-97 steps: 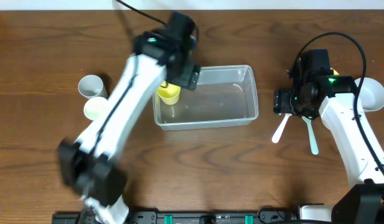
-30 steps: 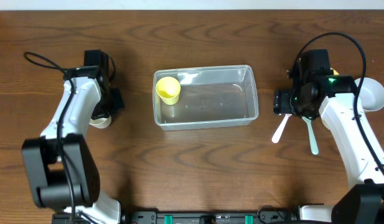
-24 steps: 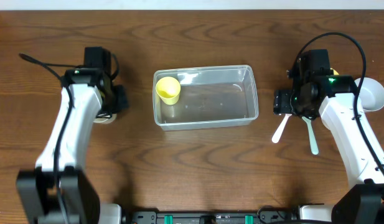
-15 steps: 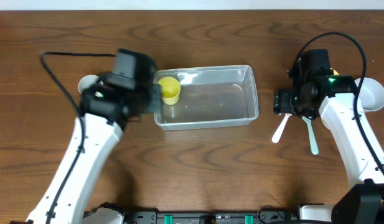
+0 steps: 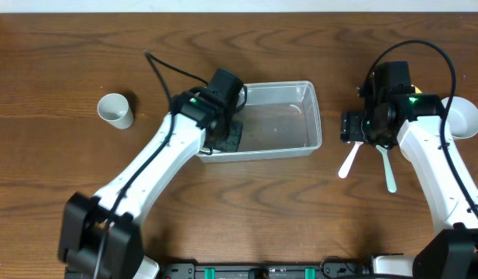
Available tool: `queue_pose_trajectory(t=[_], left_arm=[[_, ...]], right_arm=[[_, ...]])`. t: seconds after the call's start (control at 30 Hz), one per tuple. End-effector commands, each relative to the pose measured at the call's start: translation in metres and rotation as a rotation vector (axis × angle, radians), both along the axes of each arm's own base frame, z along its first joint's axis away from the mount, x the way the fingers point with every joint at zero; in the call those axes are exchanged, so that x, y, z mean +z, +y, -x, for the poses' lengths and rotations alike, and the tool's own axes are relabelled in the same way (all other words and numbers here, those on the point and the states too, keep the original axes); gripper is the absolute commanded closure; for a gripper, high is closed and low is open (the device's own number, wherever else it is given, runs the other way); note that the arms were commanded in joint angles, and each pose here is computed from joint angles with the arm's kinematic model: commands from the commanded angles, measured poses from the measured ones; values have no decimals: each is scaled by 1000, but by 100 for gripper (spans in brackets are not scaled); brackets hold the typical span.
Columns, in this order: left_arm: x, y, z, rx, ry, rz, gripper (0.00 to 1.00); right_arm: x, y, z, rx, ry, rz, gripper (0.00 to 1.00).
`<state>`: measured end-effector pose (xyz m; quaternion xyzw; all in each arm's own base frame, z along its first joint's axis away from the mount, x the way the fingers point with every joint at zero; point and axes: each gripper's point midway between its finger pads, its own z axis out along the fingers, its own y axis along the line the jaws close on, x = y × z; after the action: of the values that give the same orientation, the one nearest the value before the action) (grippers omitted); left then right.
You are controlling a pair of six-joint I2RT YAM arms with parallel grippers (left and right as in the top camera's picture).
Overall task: Pack container
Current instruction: 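Place the white cup into the box beside the yellow cup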
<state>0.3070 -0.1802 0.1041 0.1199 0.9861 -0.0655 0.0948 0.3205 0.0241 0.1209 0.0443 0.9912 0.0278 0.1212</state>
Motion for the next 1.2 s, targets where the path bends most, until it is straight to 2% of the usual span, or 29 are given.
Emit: queue_pose_trajectory(t=[0.0, 0.33, 0.37, 0.43, 0.53, 0.57, 0.63, 0.73, 0.9, 1.03, 1.17], left_arm=[[-21, 0, -4, -32, 32, -39, 94], [-61, 7, -8, -24, 99, -112, 93], [-61, 7, -8, -25, 99, -112, 87], [-61, 6, -10, -25, 94, -110, 63], [-61, 6, -10, -25, 94, -110, 63], [-59, 6, -10, -24, 91, -108, 56], [-52, 5, -11, -24, 80, -102, 51], [-20, 2, -18, -23, 29, -77, 50], [74, 15, -38, -17, -188, -104, 48], [151, 53, -50, 87, -394, -139, 39], [168, 108, -63, 242, -439, -151, 37]], right_arm=[[5, -2, -4, -4, -14, 3, 25], [4, -3, -1, -4, -2, 4, 25], [4, -3, -1, -4, -1, 4, 25], [4, -3, 0, -4, 1, 5, 24], [4, -3, 0, -4, 2, 5, 25], [4, -3, 0, -4, 3, 5, 24], [4, -3, 0, -4, 3, 5, 24], [4, -4, 0, -6, 3, 11, 24], [4, -7, -1, -10, 0, 26, 23], [4, -7, -1, -10, -2, 26, 23], [4, -7, -1, -10, -2, 26, 23]])
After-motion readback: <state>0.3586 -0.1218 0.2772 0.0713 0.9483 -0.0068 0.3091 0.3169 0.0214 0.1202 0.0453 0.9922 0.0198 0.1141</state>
